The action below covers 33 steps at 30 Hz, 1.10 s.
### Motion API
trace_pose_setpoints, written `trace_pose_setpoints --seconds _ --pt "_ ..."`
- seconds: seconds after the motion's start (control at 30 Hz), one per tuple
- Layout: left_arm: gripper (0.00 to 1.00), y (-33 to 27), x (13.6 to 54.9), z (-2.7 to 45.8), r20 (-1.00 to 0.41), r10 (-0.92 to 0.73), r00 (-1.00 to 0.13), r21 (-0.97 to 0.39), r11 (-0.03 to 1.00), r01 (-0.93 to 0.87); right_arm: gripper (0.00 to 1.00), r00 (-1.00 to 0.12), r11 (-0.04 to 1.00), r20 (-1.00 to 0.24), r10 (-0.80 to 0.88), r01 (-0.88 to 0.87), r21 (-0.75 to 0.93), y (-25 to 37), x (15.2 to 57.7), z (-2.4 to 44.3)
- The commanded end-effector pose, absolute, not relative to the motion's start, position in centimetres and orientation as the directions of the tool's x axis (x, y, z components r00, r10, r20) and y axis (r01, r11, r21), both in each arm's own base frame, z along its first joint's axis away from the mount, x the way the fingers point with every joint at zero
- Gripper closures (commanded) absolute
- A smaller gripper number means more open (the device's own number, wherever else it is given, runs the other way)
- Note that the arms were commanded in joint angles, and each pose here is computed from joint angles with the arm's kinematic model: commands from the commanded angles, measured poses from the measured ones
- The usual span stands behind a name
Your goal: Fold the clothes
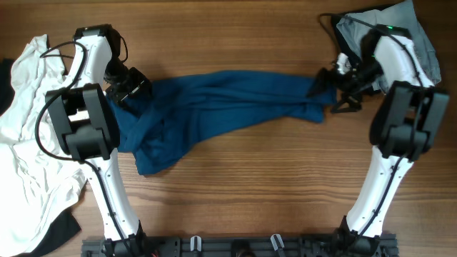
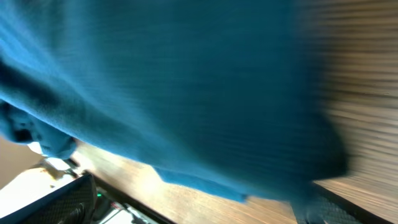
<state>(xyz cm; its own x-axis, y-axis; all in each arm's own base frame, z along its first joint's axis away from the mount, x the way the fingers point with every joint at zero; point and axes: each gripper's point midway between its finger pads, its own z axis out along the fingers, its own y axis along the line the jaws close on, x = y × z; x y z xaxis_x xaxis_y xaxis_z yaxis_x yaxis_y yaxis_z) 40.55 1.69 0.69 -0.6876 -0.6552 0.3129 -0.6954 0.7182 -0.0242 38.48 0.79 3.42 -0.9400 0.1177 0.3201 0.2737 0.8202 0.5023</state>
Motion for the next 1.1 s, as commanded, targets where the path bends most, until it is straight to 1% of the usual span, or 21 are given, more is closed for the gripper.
trace_pose_setpoints --seconds 0.0,0.1,0.2,0.27,0.33,0.4,0.47,0.6,0.67,0.77,0.87,0.93,1.07 --pt "0.37 1.1 40.1 -0.5 0.338 -0.635 -0.695 -0.016 0.734 -0.679 0.0 -0.946 0.745 0.298 0.129 0.291 0.6 -1.4 38.5 3.2" --pt "0.37 1.1 40.1 -0.5 0.338 -0.635 -0.695 -0.017 0.734 -0.679 0.0 -0.956 0.687 0.263 0.126 0.276 0.673 -2.0 38.6 3.9" --pt "0.37 1.1 40.1 -0.5 0.338 -0.635 -0.695 -0.016 0.734 -0.679 0.0 -0.98 0.571 0.198 0.028 0.179 0.801 1.0 38.9 4.9" --pt "0.37 1.1 40.1 -0.5 0.339 -0.635 -0.694 -0.016 0.734 -0.679 0.0 -0.978 0.513 0.207 -0.012 0.171 0.841 2.9 38.6 4.8" --pt "0.37 1.1 40.1 -0.5 0.338 -0.635 -0.694 -0.016 0.734 -0.679 0.0 -0.968 0.5 0.247 -0.034 0.198 0.843 4.4 38.3 4.0" --pt "0.36 1.1 40.0 -0.4 0.341 -0.635 -0.693 -0.014 0.734 -0.679 0.0 -0.954 0.523 0.297 -0.04 0.233 0.82 4.7 37.7 3.2" --pt "0.37 1.1 39.9 -0.4 0.344 -0.631 -0.695 -0.013 0.737 -0.676 0.0 -0.948 0.536 0.317 -0.028 0.254 0.805 4.1 37.6 2.8" --pt "0.37 1.0 40.0 -0.4 0.347 -0.619 -0.704 -0.024 0.745 -0.667 0.0 -0.942 0.525 0.333 0.032 0.299 0.797 1.8 37.6 2.8" --pt "0.37 1.0 40.0 -0.4 0.347 -0.619 -0.705 -0.024 0.745 -0.667 0.0 -0.932 0.536 0.357 0.06 0.332 0.777 0.8 37.4 2.5" --pt "0.37 1.0 40.0 -0.4 0.347 -0.619 -0.705 -0.025 0.745 -0.667 0.0 -0.93 0.55 0.359 0.078 0.341 0.763 0.3 37.5 2.1" --pt "0.37 1.0 40.0 -0.4 0.346 -0.617 -0.707 -0.026 0.747 -0.664 0.0 -0.943 0.568 0.316 0.109 0.319 0.758 -0.2 38.7 1.2" --pt "0.37 1.0 40.0 -0.4 0.346 -0.616 -0.707 -0.026 0.747 -0.664 0.0 -0.962 0.592 0.25 0.11 0.266 0.761 -0.5 39.7 0.5" --pt "0.37 1.0 40.1 -0.4 0.342 -0.615 -0.711 -0.03 0.749 -0.662 0.0 -0.993 0.705 0.098 0.065 0.115 0.7 -0.9 42.1 -1.9"
